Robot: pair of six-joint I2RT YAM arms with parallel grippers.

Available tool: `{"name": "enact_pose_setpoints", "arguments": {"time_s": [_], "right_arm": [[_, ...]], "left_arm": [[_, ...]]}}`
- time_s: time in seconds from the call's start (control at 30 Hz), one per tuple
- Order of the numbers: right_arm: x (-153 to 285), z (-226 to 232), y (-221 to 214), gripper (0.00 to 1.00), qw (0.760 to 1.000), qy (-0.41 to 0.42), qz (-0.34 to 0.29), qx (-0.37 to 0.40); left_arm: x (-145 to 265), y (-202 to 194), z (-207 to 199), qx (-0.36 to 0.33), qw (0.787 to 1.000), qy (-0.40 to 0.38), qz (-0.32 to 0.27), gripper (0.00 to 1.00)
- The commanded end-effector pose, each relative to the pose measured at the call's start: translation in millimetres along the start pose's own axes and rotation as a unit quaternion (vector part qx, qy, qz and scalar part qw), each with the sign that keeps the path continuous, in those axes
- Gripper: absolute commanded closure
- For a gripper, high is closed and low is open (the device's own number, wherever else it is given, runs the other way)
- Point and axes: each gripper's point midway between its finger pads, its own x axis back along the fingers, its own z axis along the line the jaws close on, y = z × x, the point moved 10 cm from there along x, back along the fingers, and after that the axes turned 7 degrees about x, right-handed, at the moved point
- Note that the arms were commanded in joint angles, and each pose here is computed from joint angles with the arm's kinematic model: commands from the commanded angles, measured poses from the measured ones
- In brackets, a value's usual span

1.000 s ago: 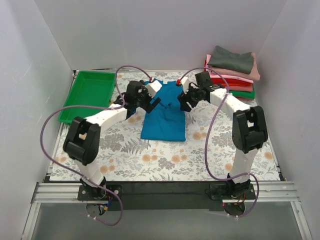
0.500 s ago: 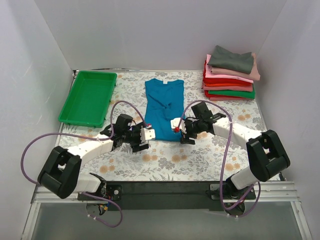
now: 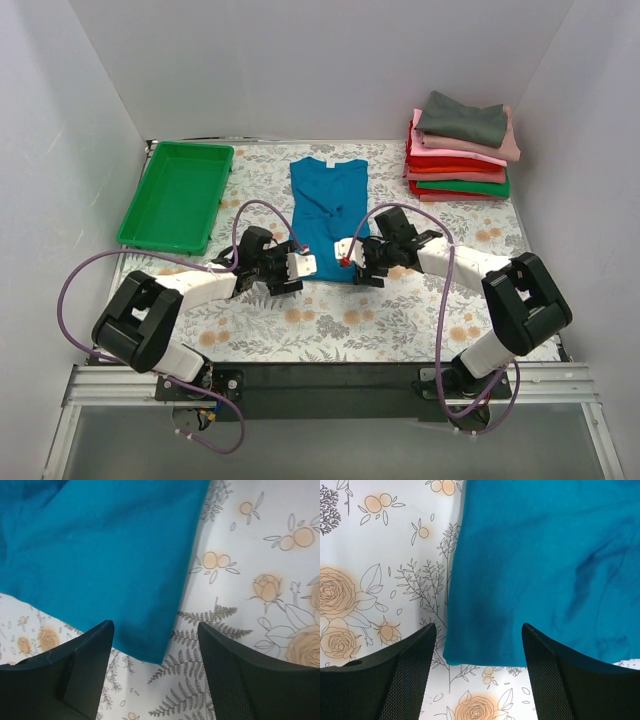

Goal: Fold and stack the t-shirts
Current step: Fold the tshirt

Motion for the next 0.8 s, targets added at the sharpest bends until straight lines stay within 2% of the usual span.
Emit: {"name": "enact_pose_setpoints", "arguments": {"time_s": [0.0,0.1,0.2,0.23,0.27,0.4,0.43,0.47,0.5,0.57,0.6,0.7,0.73,0.77], "right_arm": [[-5,1,-2,0.25,1.0,-0.009,0.002,0.001],[-11,3,-5,0.24,1.0,-0.004,0.012,-0.002],[-18,6,-7,0.25,1.0,0.005,0.027,-0.005],[-20,6,-9,0.27,0.999,0.005,0.031,-0.006],[-21,6,-10,0.29,0.999,0.004,0.035,-0.011],[-22,7,-12,0.39,0.999,-0.002,0.048,-0.025],[-22,7,-13,0.42,0.998,-0.002,0.049,-0.029],[-22,8,-13,0.52,0.998,-0.001,0.05,-0.032],[-22,8,-13,0.63,0.998,-0.001,0.051,-0.034],[-23,11,-14,0.92,0.997,0.006,0.051,-0.051],[-23,14,-13,0.99,0.997,0.015,0.045,-0.056],[-18,27,-8,0.99,0.996,0.055,0.024,-0.067],[-13,30,-3,0.99,0.996,0.064,0.014,-0.064],[-9,35,-1,0.99,0.995,0.082,0.006,-0.052]], "left_arm": [[2,5,7,-0.025,0.999,0.035,-0.01,0.33],[1,2,7,-0.029,0.999,0.039,-0.006,0.34],[-4,0,8,-0.026,0.999,0.038,-0.001,0.4],[-5,-1,9,-0.024,0.999,0.039,0.002,0.44],[-8,-3,9,-0.02,0.999,0.037,0.006,0.54],[-12,-8,7,-0.015,0.999,0.033,0.013,0.71],[-12,-9,5,-0.013,0.999,0.031,0.012,0.75],[-12,-10,4,-0.012,0.999,0.03,0.011,0.8],[-11,-8,4,-0.01,0.999,0.03,0.008,0.91],[-8,-9,-3,-0.005,1.0,0.02,0.004,1.0],[-3,-4,-6,-0.007,1.0,0.021,-0.005,1.0],[4,1,-30,-0.013,1.0,-0.02,-0.006,1.0],[11,10,-34,-0.017,0.999,-0.018,-0.022,1.0],[14,9,-52,-0.01,0.998,-0.057,-0.006,1.0]]}}
